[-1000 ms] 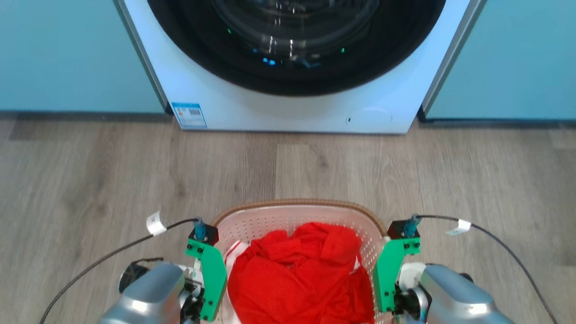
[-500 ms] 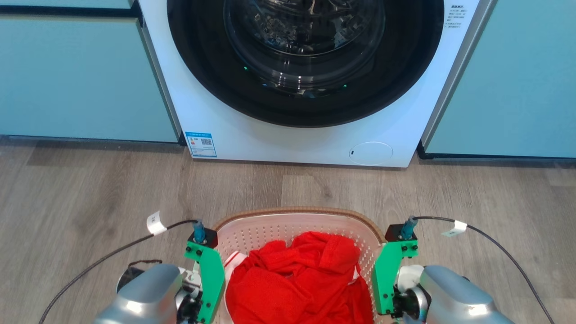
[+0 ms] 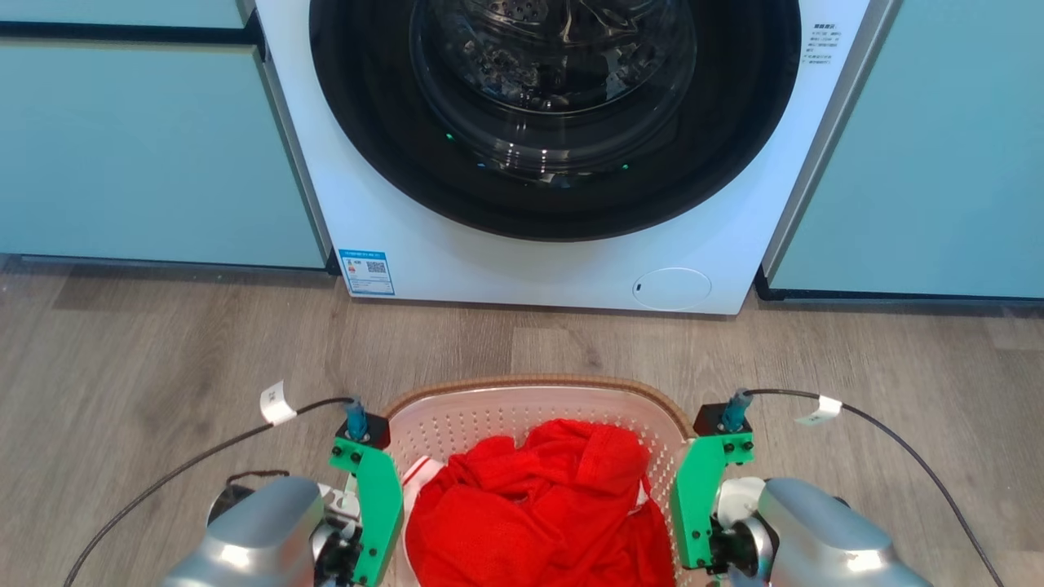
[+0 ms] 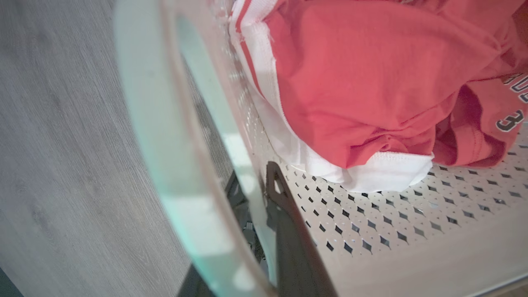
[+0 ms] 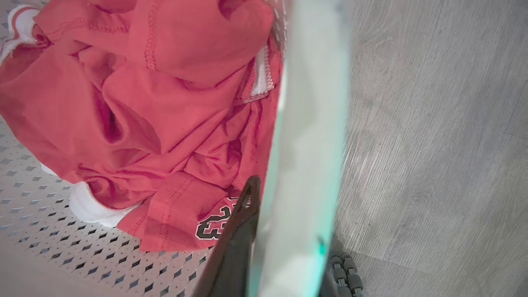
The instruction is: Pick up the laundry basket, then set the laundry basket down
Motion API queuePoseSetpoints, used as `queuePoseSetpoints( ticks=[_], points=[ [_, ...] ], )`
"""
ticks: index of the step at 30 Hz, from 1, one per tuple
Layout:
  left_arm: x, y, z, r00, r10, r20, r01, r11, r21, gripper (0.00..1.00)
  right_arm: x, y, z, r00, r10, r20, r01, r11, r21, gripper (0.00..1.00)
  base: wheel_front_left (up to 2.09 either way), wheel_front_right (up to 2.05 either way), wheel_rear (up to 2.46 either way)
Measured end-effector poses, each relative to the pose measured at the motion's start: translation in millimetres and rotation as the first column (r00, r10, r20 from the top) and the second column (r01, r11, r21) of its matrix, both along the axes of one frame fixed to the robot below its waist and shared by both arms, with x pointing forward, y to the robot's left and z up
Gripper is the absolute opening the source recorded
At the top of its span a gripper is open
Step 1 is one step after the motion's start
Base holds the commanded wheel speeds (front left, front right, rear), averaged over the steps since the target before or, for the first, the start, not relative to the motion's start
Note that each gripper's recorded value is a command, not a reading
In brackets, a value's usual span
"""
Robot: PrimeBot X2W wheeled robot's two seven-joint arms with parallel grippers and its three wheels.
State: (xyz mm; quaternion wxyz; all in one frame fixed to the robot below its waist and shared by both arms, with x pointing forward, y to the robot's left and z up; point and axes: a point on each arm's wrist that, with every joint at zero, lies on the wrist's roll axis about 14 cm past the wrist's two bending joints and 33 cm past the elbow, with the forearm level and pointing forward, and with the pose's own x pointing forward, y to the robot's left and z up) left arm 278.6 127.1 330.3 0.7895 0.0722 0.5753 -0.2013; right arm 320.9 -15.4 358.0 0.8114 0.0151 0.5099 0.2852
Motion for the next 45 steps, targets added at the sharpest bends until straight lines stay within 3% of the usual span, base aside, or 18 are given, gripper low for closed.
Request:
queuePoseSetpoints(
  ticks=[45],
  points=[
    [-2.3, -1.2, 0.0, 1.0, -0.017, -0.011, 0.017, 1.0, 0.007, 0.0, -3.1, -2.5, 2.2, 1.0, -0.009, -0.01, 0.009, 1.0, 0.004, 0.0, 0.0, 0.0, 0.0]
  ],
)
